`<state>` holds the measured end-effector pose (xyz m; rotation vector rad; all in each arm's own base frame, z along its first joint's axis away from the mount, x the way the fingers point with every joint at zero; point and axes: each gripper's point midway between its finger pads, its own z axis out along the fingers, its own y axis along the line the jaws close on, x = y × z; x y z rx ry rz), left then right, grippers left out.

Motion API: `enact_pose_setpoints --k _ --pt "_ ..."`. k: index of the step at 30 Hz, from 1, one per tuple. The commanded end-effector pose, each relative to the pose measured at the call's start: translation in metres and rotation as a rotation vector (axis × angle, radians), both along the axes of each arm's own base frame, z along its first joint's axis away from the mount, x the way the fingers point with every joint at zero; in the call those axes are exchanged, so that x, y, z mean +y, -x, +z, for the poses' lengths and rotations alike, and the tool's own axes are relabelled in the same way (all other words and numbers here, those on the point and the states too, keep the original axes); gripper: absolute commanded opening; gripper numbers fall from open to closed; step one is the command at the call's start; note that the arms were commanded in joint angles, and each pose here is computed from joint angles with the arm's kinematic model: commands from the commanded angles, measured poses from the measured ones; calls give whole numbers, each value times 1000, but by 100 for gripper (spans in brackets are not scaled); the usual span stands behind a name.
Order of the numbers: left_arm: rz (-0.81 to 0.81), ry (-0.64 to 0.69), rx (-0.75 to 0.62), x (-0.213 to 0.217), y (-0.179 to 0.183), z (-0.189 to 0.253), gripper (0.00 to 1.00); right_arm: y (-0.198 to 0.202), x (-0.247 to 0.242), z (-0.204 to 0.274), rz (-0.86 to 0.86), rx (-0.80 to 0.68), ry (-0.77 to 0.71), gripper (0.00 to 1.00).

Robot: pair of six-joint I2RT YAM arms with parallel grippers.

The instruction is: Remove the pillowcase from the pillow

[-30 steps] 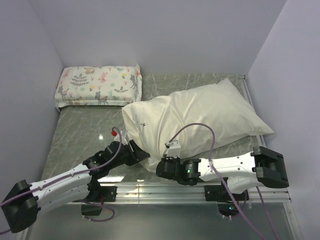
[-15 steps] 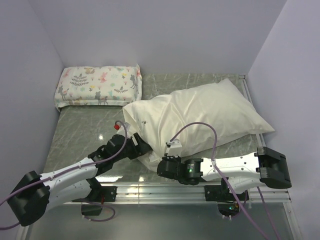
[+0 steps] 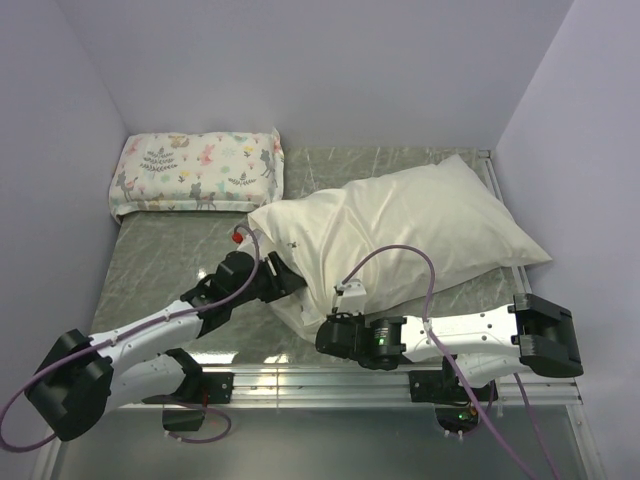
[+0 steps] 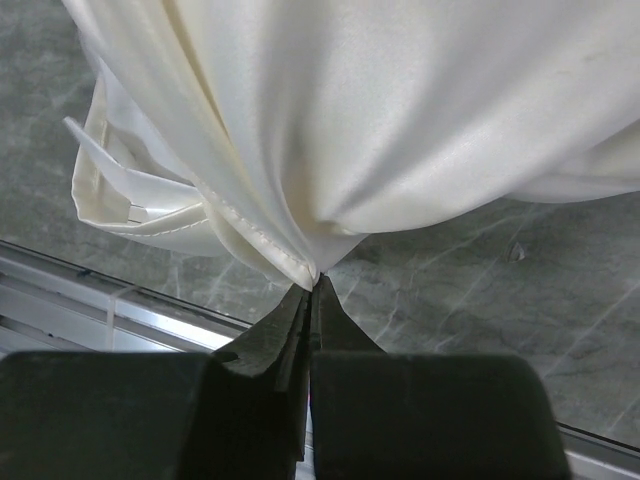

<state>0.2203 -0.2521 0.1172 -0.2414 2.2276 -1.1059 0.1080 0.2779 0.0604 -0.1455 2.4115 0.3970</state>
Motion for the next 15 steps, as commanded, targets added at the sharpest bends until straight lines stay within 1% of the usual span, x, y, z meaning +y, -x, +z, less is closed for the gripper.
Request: enact_pose_setpoints --k 1,2,3,5,6,7,8,9,10,11,12,13,14,15 --pt "-7 62 -63 -7 -8 19 53 -8 -9 13 -29 -43 9 0" --pt "-6 65 -58 -5 -5 15 49 -9 -9 15 -30 -46 11 0" --pt "-3 71 -60 -4 -4 15 48 -10 -9 17 -31 -56 17 0" --pt "2 99 -82 -2 -2 19 50 -11 -9 21 -28 -63 25 0" --pt "-2 110 -86 -2 0 20 53 -12 -9 23 -27 -66 27 0" --pt "0 121 -104 -1 1 25 61 -14 -5 30 -22 -79 22 1" --pt "7 116 -102 2 2 23 64 -15 -7 33 -22 -88 38 8" --pt "13 114 -101 3 2 22 66 -18 -8 40 -24 -104 44 12" --pt "13 121 -108 4 3 24 66 -23 -4 56 -24 -140 39 15" --pt "17 117 -102 6 5 20 66 -25 -7 64 -17 -153 56 20" --pt "20 118 -103 7 5 20 65 -27 -5 73 -9 -169 56 29" --pt "18 121 -102 7 6 19 61 -29 1 90 17 -195 46 34" --pt "18 121 -95 7 7 16 59 -31 4 99 27 -211 43 38" --pt "18 130 -101 6 7 18 58 -32 7 106 38 -223 38 47"
